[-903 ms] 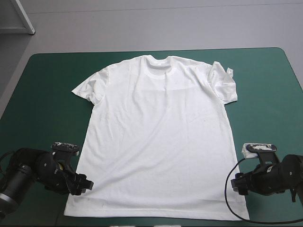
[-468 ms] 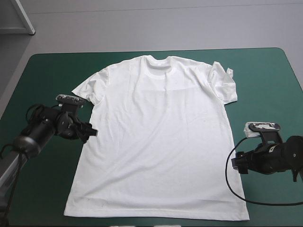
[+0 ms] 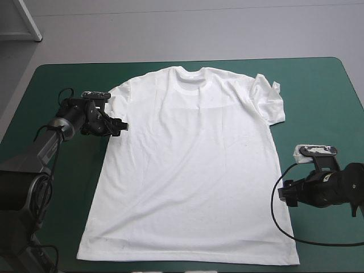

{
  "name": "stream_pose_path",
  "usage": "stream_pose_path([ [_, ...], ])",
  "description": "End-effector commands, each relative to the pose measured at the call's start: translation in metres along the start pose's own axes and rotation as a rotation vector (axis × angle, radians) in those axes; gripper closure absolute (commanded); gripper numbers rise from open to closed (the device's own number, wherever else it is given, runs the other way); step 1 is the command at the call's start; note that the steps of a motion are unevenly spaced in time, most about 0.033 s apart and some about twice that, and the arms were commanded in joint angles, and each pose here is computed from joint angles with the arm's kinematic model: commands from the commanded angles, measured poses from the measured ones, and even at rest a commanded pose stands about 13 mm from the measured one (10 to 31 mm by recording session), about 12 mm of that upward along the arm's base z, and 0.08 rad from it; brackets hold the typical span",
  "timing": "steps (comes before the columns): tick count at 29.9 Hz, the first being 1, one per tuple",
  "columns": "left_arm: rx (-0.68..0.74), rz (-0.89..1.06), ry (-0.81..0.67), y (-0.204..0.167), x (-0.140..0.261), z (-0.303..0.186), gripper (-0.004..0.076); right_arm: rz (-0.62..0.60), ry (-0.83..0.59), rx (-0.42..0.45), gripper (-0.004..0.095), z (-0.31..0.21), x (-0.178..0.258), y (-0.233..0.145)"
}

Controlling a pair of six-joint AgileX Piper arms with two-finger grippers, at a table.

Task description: Fold the cloth

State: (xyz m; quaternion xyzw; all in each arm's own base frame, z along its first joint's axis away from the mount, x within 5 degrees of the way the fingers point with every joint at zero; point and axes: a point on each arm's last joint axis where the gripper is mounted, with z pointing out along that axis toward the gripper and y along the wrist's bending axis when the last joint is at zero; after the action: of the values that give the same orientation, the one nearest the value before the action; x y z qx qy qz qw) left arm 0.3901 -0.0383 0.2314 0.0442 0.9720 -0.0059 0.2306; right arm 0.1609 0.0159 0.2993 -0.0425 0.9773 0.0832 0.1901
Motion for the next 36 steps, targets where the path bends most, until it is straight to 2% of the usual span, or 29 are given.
stream_pose_path([
  [1,0.045,-0.008,-0.087,-0.004,-0.019,-0.012,0.0191,0.004,-0.099,0.004,0.014,-0.009,-0.011,0.001],
  [5,0.08,-0.037,-0.047,-0.008,-0.016,0.002,0.0201,0.009,-0.156,0.013,0.0189,-0.005,-0.023,-0.001],
  [8,0.092,-0.046,0.006,-0.01,-0.012,0.01,0.0259,0.005,-0.161,0.017,0.0231,0.001,-0.043,-0.004],
  [11,0.113,-0.066,0.061,-0.012,-0.005,0.018,0.0377,-0.008,-0.155,0.022,0.0238,0.013,-0.069,-0.008],
  [16,0.12,-0.051,0.125,-0.013,0.007,0.032,0.0692,-0.005,-0.183,0.031,0.0239,0.039,-0.117,-0.017],
  [17,0.118,-0.046,0.137,-0.013,0.01,0.034,0.0731,-0.005,-0.187,0.033,0.0239,0.046,-0.126,-0.018],
  [27,0.13,-0.062,0.154,-0.014,0.013,0.039,0.0727,0.013,-0.205,0.002,0.0239,0.102,-0.191,-0.03],
  [32,0.142,-0.068,0.151,-0.015,0.013,0.039,0.0727,0.019,-0.166,-0.013,0.0239,0.129,-0.203,-0.033],
  [36,0.141,-0.071,0.138,-0.015,0.011,0.039,0.0729,-0.024,-0.11,-0.025,0.0239,0.151,-0.201,-0.021],
])
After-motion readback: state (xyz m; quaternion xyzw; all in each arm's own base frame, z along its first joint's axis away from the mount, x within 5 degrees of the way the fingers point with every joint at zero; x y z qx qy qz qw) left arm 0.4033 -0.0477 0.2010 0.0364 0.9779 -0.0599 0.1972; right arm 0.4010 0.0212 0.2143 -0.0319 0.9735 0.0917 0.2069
